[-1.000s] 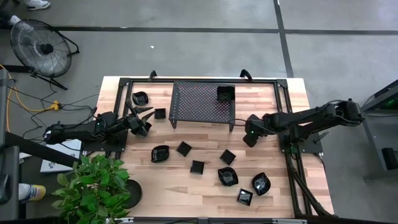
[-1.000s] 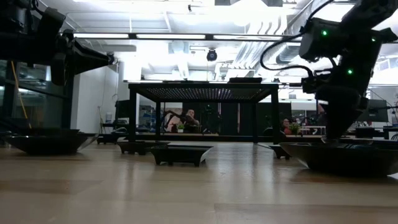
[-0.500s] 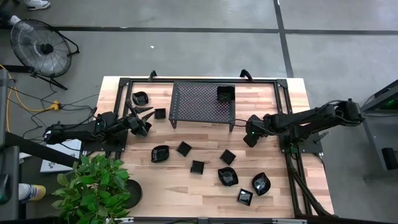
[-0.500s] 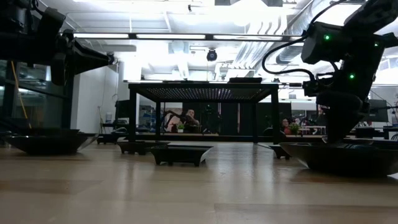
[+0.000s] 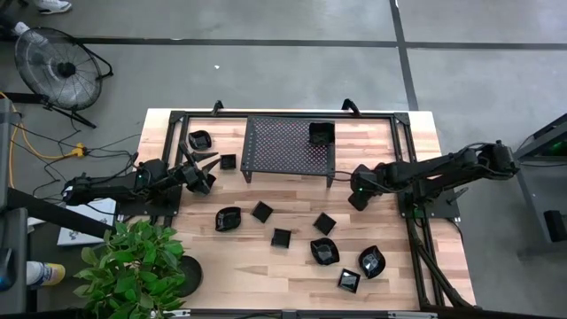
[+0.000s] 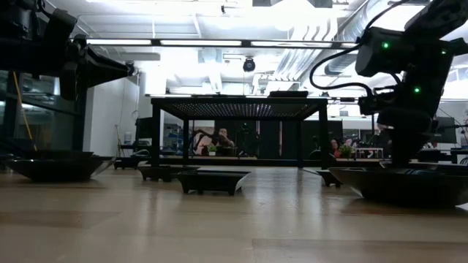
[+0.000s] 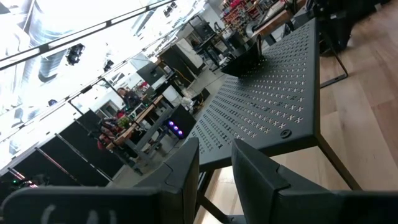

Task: Pick & Place Mini shaped plates
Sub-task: Put the leaf-shaped plate on the shelf

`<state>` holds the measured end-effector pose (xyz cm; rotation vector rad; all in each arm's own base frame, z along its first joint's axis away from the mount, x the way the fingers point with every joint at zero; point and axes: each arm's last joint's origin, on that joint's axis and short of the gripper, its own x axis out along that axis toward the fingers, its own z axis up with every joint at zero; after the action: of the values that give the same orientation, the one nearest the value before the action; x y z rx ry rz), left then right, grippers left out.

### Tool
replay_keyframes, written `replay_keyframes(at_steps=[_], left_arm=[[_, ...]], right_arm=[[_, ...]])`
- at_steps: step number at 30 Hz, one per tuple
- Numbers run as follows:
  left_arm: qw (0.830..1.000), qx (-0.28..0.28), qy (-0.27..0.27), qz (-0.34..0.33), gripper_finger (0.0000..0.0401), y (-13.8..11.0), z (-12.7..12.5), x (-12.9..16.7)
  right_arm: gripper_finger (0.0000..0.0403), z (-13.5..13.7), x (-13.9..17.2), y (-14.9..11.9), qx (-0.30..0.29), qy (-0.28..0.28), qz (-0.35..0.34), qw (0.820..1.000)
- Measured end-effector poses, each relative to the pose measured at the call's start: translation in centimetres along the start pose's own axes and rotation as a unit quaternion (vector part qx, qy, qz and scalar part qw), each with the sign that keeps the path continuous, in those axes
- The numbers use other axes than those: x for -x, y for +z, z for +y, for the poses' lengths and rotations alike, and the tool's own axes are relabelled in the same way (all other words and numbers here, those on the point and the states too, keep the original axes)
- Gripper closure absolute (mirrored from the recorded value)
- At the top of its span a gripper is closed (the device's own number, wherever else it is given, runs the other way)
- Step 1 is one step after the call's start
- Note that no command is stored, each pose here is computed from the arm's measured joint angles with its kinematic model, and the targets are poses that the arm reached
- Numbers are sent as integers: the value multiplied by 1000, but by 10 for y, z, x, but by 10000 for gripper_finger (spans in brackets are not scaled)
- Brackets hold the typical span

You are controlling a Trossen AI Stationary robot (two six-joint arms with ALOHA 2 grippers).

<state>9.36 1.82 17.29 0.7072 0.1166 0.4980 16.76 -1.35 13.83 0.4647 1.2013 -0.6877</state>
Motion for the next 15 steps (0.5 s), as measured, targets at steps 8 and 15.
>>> replay_keyframes(at_steps=[8, 15], left_arm=[[1000, 0, 0, 0, 309, 0, 0, 0], [1000, 0, 0, 0, 309, 0, 0, 0]], right_arm=[[325, -1, 0, -1, 6, -9, 5, 1000], [369, -1, 0, -1, 20, -12, 1, 1000]])
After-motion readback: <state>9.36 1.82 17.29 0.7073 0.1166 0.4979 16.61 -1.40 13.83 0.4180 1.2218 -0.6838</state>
